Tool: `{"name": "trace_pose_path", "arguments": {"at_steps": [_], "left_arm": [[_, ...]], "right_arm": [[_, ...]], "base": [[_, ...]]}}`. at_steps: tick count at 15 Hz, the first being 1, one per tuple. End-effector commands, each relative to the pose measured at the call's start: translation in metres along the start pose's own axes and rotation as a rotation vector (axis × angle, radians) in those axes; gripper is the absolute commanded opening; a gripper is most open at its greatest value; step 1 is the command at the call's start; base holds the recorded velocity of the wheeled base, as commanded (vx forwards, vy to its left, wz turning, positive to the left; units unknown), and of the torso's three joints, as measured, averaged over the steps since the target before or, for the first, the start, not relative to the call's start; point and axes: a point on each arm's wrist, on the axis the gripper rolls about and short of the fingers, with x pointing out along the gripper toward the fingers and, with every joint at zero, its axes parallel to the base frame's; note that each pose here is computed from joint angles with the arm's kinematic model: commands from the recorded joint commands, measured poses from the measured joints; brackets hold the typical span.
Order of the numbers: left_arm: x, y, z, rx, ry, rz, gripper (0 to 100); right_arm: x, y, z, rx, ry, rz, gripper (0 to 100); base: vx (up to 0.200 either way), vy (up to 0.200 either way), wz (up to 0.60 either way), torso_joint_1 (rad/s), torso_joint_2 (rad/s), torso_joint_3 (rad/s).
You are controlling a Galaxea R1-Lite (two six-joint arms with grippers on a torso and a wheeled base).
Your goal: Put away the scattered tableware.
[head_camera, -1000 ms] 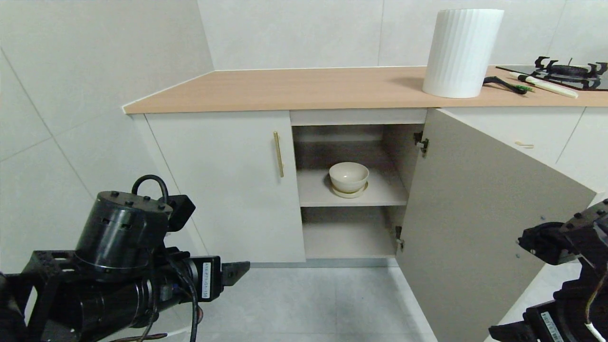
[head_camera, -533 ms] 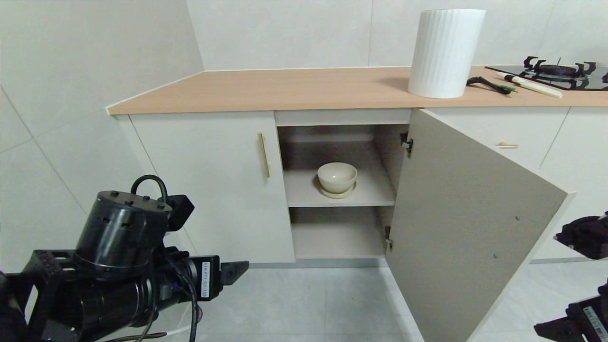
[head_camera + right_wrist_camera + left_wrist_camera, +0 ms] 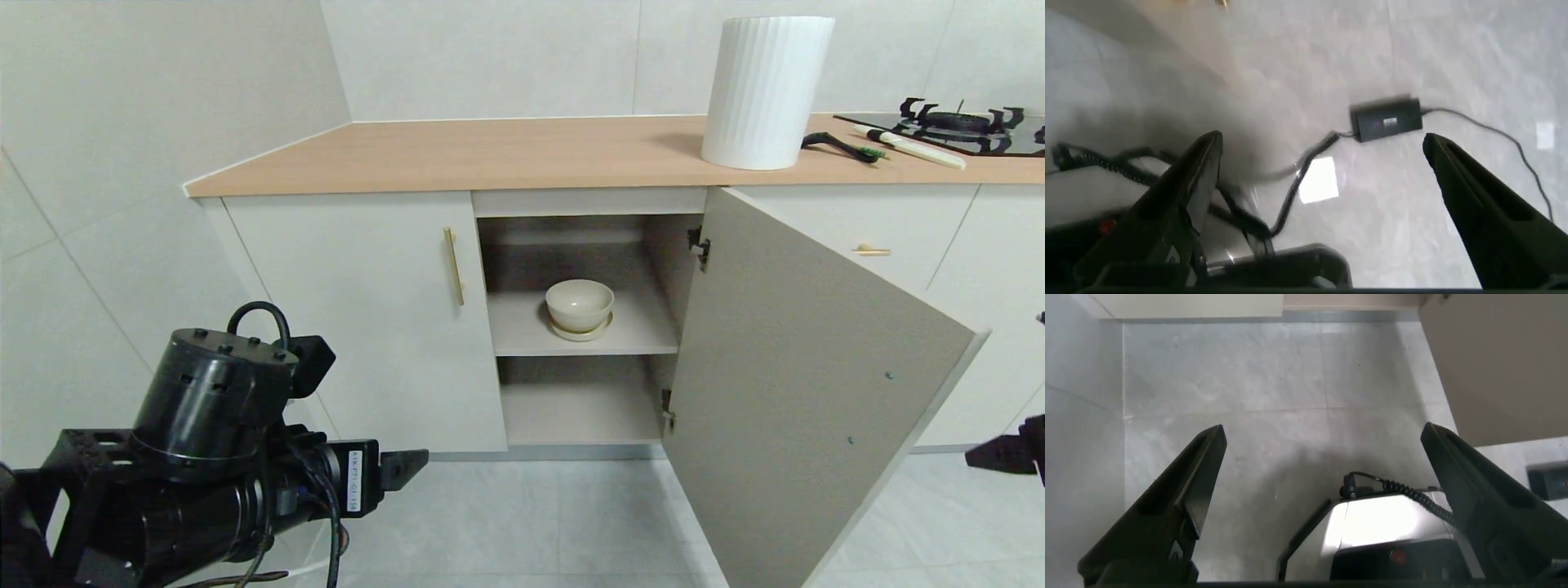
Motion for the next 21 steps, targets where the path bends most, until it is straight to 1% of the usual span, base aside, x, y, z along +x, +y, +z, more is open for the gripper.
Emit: {"name": "trace_pose_path", "arguments": {"at_steps": [1, 6, 10, 12, 17, 18, 20, 21], "left_arm": [[0.0, 0.0, 0.0, 0.0, 0.0, 0.0, 100], [0.0, 0.0, 0.0, 0.0, 0.0, 0.0, 100], [0.0, 0.0, 0.0, 0.0, -0.001, -0.001, 100], [-0.001, 0.0, 0.0, -0.001, -0.002, -0.001, 100], [-0.002, 0.0, 0.001, -0.002, -0.006, -0.003, 100], [-0.002, 0.0, 0.001, -0.002, -0.006, -0.003, 100], [-0.001, 0.0, 0.001, -0.002, -0.006, -0.003, 100], [-0.003, 0.0, 0.001, -0.003, -0.01, -0.005, 100]], "right_arm": [[0.027, -0.008, 0.019, 0.094, -0.034, -0.054, 100], [0.049, -0.005, 0.037, 0.21, -0.114, -0.05, 100], [0.058, 0.003, 0.04, 0.238, -0.11, -0.028, 100], [0.06, 0.012, 0.04, 0.261, -0.104, -0.002, 100], [0.055, 0.034, 0.036, 0.25, -0.098, 0.067, 100], [0.053, 0.047, 0.032, 0.239, -0.088, 0.104, 100], [0.054, 0.065, 0.027, 0.232, -0.063, 0.145, 100], [0.053, 0.077, 0.024, 0.229, -0.047, 0.177, 100]], "base": [[0.0, 0.0, 0.0, 0.0, 0.0, 0.0], [0.0, 0.0, 0.0, 0.0, 0.0, 0.0], [0.0, 0.0, 0.0, 0.0, 0.0, 0.0], [0.0, 0.0, 0.0, 0.0, 0.0, 0.0], [0.0, 0.0, 0.0, 0.0, 0.0, 0.0], [0.0, 0.0, 0.0, 0.0, 0.0, 0.0], [0.0, 0.0, 0.0, 0.0, 0.0, 0.0], [0.0, 0.0, 0.0, 0.0, 0.0, 0.0]]}}
